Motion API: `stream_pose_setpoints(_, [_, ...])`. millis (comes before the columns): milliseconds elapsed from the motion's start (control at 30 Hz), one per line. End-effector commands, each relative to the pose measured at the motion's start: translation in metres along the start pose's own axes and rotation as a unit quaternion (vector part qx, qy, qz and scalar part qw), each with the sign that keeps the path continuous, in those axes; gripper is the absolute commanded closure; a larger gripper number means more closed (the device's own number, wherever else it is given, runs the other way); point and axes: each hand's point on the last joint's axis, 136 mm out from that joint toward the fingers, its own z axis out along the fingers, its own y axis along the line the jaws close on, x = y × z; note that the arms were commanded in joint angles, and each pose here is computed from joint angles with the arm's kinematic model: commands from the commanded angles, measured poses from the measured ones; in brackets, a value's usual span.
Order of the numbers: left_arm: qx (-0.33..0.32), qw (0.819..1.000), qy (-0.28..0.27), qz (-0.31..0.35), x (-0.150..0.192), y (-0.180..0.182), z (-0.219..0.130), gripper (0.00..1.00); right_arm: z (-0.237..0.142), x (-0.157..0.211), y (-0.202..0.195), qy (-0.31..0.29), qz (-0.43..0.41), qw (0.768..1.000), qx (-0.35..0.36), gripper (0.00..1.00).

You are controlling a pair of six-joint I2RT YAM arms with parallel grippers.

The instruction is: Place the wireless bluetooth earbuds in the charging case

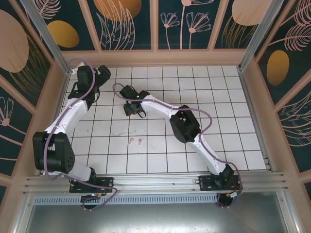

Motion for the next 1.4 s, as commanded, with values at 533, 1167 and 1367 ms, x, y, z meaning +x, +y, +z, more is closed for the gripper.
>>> stream_pose_setpoints(533, [0.057, 0.998, 0.021, -0.03, 0.026, 0.001, -0.009, 0.04, -0.039, 0.009, -0.026, -0.021, 0.065, 0.997, 0.043, 0.65])
stream_pose_setpoints(1167, [0.327, 0.933, 0.148, 0.006, 0.167, -0.067, -0.035, 0.13, -0.123, -0.005, -0.15, -0.091, 0.326, 0.941, 0.003, 0.65])
stream_pose_setpoints(1367, [0.383, 0.91, 0.157, 0.008, 0.192, -0.082, -0.051, 0.15, -0.14, -0.029, -0.154, -0.116, 0.404, 0.907, -0.042, 0.65])
